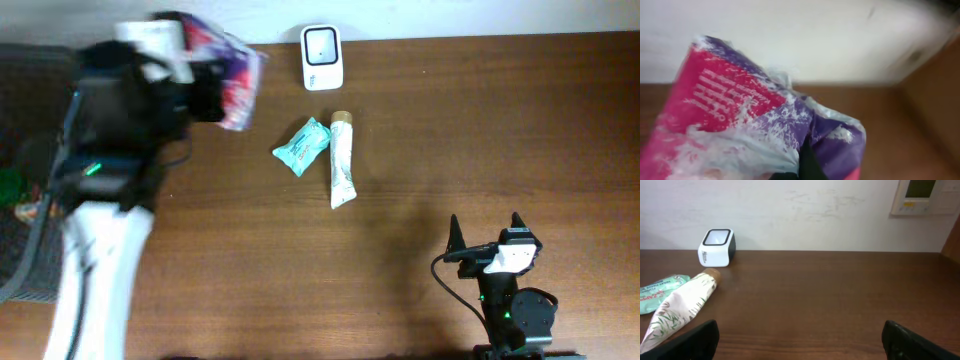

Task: Scan the item barcode
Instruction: 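Place the red-purple pack left of the tissue pack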

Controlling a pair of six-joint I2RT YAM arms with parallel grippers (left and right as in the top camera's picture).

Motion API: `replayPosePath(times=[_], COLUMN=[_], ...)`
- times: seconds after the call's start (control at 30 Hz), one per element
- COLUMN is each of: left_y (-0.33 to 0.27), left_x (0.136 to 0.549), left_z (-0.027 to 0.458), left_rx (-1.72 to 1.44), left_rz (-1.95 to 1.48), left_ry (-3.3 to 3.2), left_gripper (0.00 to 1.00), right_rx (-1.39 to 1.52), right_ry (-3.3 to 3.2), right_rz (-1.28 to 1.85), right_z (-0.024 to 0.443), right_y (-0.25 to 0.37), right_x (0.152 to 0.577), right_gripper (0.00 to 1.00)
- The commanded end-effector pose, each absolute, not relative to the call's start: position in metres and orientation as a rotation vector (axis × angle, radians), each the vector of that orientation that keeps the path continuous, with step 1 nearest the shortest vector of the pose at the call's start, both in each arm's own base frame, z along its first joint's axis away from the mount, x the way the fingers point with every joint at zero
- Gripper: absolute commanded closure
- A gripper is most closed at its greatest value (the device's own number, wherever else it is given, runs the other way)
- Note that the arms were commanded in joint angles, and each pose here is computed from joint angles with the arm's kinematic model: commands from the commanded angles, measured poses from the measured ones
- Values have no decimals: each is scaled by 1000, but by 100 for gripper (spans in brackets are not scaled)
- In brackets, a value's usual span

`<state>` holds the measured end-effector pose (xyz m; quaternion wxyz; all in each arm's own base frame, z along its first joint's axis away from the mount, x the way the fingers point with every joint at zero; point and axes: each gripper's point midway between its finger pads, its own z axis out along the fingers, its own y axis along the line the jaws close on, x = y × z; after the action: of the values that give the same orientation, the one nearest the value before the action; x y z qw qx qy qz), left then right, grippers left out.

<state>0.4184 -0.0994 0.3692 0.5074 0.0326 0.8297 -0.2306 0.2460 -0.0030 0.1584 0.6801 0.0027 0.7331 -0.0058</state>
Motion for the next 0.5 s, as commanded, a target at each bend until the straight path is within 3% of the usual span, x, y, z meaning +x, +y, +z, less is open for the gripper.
replayPosePath(times=[0.0, 0.13, 0.23, 0.3, 0.33, 0.43, 0.47], left_y=[-116, -133, -131, -124, -114, -112, -114], left_x=[457, 478, 472, 461, 460, 466, 471], left_z=[272, 143, 105, 96, 95, 109, 124], left_rx=[389, 628, 759, 842, 832, 740, 668], left_rz=[-141, -34, -4, 44, 110, 119, 102], left_ry=[2186, 2419, 2488, 2530, 2552, 2542, 2523], left_gripper=[100, 100, 100, 88, 54, 41, 28], right_rx=[1, 1, 0, 0, 1, 0, 1], right_ry=[1651, 1652, 1652, 1651, 1652, 1652, 1652], right_rz=[-17, -17, -18, -18, -17, -18, -17], right_z=[155, 155, 155, 155, 155, 155, 155], right_y=[-3, -3, -3, -3, -3, -3, -3], right_x=[246, 246, 246, 246, 246, 246, 246], right_gripper=[1, 1, 1, 1, 1, 1, 1])
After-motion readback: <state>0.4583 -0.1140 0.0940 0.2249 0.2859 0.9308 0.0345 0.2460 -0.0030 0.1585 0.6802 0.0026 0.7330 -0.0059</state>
